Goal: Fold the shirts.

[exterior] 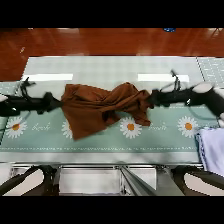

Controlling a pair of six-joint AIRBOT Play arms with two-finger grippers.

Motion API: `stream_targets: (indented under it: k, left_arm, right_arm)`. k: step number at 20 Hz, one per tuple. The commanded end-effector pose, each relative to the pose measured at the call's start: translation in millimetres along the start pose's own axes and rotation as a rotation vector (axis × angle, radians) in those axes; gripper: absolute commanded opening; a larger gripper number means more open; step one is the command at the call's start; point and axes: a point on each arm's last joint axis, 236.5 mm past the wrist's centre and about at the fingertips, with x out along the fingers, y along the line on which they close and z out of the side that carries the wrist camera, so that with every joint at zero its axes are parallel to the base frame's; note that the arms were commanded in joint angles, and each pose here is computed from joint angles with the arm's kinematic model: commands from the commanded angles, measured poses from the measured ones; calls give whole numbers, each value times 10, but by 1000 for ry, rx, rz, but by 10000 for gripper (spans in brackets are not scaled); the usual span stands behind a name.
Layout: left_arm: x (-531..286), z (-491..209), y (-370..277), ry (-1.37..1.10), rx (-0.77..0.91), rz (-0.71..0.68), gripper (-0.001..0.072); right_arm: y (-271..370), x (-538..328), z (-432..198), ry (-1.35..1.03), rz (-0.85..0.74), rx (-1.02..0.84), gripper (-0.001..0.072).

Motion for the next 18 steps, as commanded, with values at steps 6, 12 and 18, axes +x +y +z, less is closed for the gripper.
stream_targets:
  k: [6, 12, 18]
  left_arm:
    - [-2742, 1050, -2721, -701, 549, -262, 20]
    - [-3838, 60, -3652, -1036, 912, -80, 20]
    - [-4515, -738, -3238, -1208, 959, 249, 20]
  right_arm:
    - [2234, -3061, 996, -688, -172, -609, 22]
    - [2737, -4503, 4, -1071, -381, -739, 22]
    - [2382, -4669, -863, -1012, -513, -646, 22]
